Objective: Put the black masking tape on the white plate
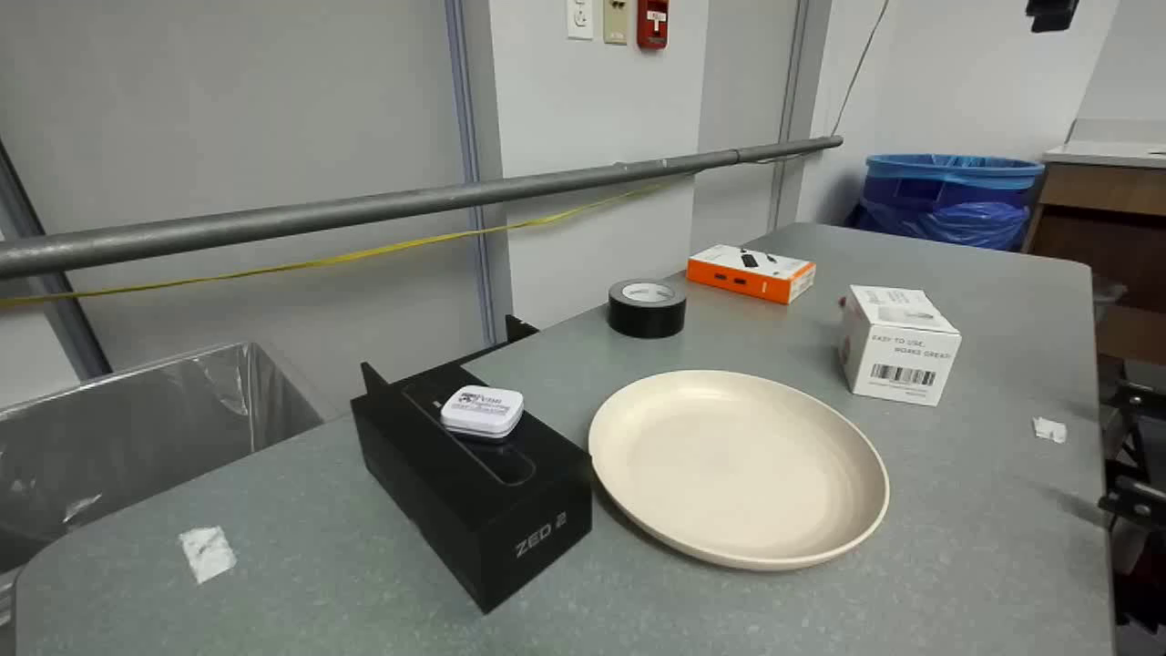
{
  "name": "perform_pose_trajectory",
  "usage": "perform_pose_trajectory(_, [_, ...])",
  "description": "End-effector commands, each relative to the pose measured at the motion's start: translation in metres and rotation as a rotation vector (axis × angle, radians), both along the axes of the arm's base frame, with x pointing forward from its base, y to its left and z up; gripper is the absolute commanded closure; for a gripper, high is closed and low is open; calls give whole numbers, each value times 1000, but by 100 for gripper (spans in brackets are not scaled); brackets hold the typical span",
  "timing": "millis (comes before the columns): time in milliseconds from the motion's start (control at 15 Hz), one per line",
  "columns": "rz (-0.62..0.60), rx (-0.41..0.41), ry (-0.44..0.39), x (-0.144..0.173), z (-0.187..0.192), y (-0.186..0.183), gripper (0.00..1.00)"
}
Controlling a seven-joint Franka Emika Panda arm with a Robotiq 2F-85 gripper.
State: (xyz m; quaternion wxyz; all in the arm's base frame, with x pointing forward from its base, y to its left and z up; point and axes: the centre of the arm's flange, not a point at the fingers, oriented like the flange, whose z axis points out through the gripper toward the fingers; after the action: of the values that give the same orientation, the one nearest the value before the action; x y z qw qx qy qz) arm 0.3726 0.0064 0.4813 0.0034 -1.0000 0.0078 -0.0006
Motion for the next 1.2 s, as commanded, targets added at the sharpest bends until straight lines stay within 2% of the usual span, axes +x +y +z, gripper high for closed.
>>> perform_pose_trajectory(0, [0, 0, 0, 0, 0, 0, 0])
perform_pose_trajectory(933, [0, 0, 2, 0, -1, 0, 0])
perform_pose_trajectory(1133, [-17, -16, -75, 16, -12, 4, 0])
